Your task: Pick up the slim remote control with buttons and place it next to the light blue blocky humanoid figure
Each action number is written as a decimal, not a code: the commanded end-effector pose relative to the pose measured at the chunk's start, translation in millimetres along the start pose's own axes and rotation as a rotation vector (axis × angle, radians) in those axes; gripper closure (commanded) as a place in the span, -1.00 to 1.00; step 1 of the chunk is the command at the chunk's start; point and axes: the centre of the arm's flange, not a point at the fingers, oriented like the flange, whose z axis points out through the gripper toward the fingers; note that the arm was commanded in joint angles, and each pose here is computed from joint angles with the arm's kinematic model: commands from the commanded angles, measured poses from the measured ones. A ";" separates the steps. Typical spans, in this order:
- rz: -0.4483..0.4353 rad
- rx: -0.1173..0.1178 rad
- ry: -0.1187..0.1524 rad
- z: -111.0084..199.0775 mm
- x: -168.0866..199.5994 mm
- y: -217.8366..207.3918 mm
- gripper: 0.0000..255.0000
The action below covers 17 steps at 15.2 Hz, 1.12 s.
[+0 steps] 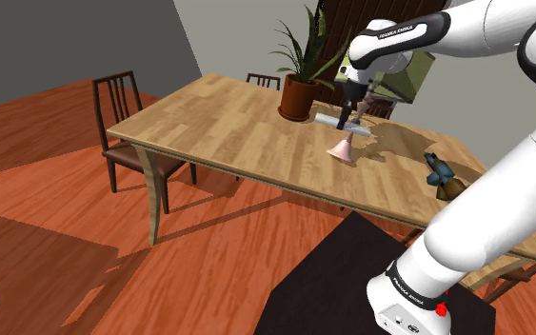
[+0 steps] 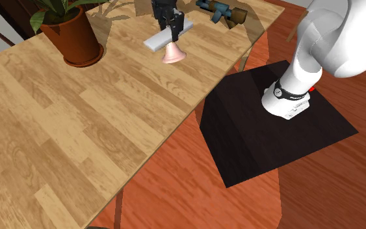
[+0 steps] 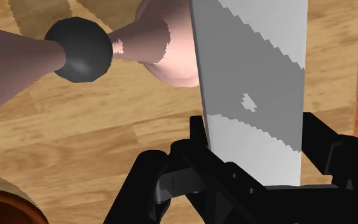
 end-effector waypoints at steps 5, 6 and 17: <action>-0.002 0.000 0.000 -3.5 -68.5 41.2 1.00; -0.002 0.000 0.000 -3.6 -79.8 48.1 1.00; -0.002 0.000 0.000 -5.2 -203.7 123.7 1.00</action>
